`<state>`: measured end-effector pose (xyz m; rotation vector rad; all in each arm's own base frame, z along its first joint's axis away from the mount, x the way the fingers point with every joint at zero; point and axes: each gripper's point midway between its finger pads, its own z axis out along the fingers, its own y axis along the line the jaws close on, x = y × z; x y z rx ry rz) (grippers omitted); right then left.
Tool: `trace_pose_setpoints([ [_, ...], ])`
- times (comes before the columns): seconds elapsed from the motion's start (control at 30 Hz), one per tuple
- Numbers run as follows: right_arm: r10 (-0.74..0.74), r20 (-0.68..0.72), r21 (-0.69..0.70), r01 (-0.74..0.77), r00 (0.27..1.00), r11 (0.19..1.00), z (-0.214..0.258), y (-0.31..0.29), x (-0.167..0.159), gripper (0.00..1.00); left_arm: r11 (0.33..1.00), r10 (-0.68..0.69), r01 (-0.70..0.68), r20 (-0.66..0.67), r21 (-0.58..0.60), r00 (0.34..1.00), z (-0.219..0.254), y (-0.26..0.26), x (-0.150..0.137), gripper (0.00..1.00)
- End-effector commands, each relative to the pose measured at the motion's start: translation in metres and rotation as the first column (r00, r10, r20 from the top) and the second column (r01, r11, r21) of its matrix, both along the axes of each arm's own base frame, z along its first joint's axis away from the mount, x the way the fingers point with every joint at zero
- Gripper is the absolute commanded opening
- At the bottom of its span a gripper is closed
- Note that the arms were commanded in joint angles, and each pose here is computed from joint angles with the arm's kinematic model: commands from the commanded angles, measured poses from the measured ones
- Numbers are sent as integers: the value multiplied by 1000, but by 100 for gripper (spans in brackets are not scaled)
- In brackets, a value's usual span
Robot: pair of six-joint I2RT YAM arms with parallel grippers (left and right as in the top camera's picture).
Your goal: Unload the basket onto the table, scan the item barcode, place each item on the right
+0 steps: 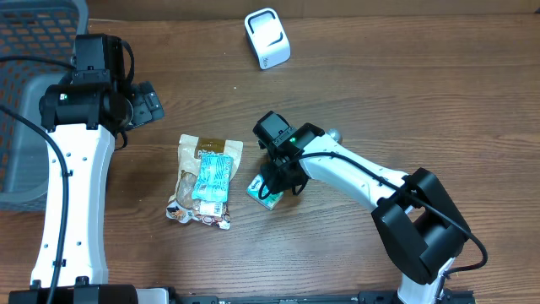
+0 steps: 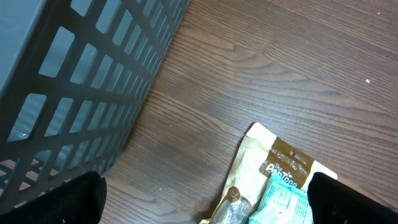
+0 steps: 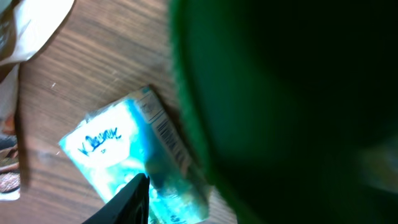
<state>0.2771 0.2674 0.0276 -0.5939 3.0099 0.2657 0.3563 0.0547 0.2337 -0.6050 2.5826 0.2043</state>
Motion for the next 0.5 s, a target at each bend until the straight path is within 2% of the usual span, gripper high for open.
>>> trace_pose_setpoints([
  [0.0,-5,87,14,4,996,1000,21,7,22,41,1000,-3,3,11,18,1000,5,3,0,100],
  [0.1,-12,126,15,10,992,1000,27,10,32,41,1000,-3,3,11,18,1000,5,3,0,100],
  [0.3,-39,250,-77,60,967,995,31,-6,55,41,1000,-3,3,11,18,1000,5,3,0,99],
  [0.47,-62,325,-64,87,944,994,36,-3,72,41,1000,-3,3,11,18,1000,5,3,0,99],
])
